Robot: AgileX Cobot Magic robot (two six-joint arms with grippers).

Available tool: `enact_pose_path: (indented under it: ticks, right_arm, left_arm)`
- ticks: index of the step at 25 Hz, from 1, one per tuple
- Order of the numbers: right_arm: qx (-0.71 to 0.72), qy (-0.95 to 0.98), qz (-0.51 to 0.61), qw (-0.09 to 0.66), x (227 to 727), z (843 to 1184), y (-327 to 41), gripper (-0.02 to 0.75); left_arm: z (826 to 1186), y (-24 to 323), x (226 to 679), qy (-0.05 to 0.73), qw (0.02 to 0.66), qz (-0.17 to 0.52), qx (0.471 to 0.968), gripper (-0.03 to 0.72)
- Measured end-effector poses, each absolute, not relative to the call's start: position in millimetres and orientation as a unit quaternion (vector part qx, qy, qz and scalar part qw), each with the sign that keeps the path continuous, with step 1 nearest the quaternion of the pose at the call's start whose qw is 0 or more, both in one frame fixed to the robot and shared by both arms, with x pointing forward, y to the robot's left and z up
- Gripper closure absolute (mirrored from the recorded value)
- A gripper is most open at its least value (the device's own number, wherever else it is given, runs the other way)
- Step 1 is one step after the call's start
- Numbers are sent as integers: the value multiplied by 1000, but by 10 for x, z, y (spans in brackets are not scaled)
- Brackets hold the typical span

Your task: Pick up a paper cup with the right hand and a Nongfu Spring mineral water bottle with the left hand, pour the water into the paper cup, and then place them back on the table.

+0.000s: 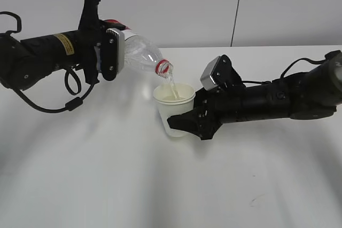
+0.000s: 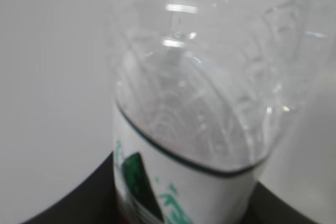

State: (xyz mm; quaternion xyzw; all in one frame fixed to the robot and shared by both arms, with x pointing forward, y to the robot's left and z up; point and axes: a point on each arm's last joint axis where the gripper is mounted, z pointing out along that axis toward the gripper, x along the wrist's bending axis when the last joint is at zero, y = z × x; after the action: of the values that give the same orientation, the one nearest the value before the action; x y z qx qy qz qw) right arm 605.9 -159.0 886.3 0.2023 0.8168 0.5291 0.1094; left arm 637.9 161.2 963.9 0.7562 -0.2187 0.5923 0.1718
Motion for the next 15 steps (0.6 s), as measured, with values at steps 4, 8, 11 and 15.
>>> enact_pose_path:
  ticks: [4,8,11,15]
  right_arm:
    - [199,817,529,115,6087,8885,-1587,228]
    - [199,817,529,115,6087,8885,-1587,228]
    - [199,817,529,115,6087,8885,-1587,228]
    - [188,820,527,122,6088,8884,-1587,228]
  left_arm:
    - [9639,1612,6379,-219,172,592,756,386]
    - [9641,1611,6379,-219,172,593,755,386]
    - [9642,1611,6379,-219,172,593,755,386]
    - [9648,1617,6385,-211,174,595,756,386]
